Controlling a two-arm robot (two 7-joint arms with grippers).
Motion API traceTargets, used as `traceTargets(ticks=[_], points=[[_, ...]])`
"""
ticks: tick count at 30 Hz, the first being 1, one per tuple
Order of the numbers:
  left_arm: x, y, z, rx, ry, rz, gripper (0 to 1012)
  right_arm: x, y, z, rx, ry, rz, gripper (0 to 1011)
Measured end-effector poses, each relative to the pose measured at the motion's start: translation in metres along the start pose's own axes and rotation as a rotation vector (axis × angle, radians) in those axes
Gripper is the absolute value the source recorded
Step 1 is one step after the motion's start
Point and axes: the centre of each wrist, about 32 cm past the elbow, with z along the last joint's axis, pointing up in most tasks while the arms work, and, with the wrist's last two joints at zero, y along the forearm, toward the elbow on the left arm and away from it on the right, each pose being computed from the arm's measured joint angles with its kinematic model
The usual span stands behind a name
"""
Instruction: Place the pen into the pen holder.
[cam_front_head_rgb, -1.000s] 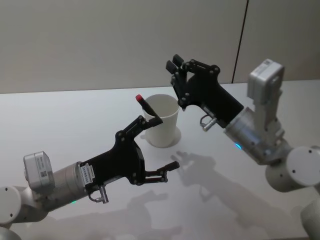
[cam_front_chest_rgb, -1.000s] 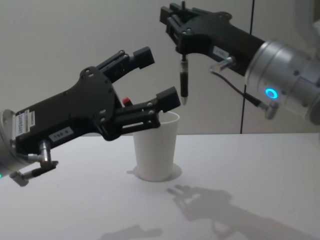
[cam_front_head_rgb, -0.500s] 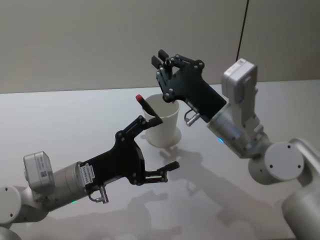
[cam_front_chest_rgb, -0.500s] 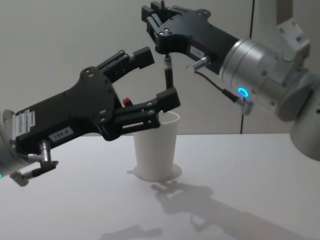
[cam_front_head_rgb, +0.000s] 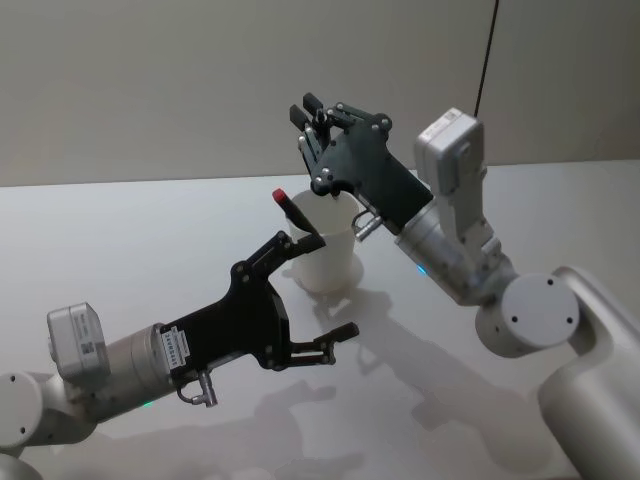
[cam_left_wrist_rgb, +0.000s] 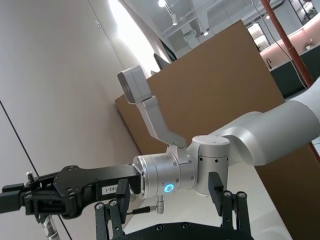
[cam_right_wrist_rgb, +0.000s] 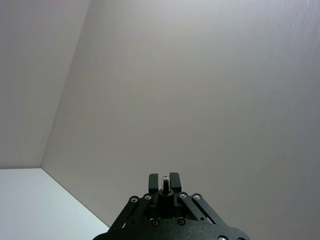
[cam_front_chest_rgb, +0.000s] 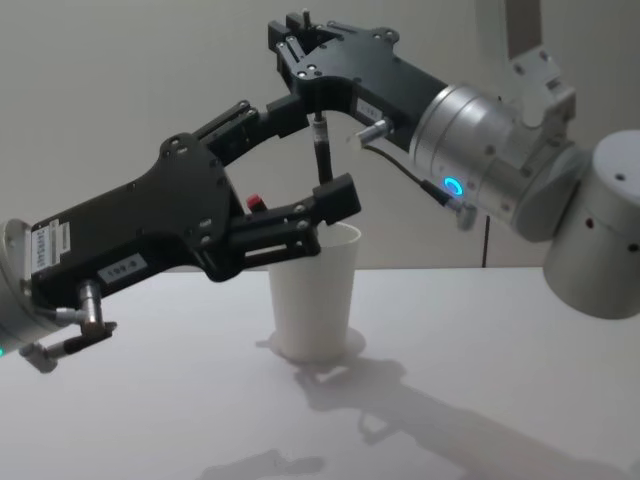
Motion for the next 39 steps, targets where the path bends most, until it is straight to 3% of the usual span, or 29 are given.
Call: traceTargets(ticks=[8, 29, 31, 35, 39], points=[[0.0, 0.0, 0.0, 0.0, 0.0, 0.0, 1000, 0.001, 0.007, -0.008, -0.028, 0.008, -0.015, 149], [0.0, 0.0, 0.0, 0.0, 0.0, 0.0, 1000, 0.003, 0.016, -0.019, -0.064, 0.039, -0.036, 756], [0.0, 0.0, 0.0, 0.0, 0.0, 0.0, 999, 0.003, 0.016, -0.02, -0.065, 0.04, -0.037, 870], [0.0, 0.0, 0.0, 0.0, 0.0, 0.0, 1000, 0.003, 0.016, -0.02, -0.067, 0.042, -0.038, 969], [0.0, 0.0, 0.0, 0.0, 0.0, 0.0, 1000, 0.004, 0.016, -0.02, -0.068, 0.043, -0.039, 1001]])
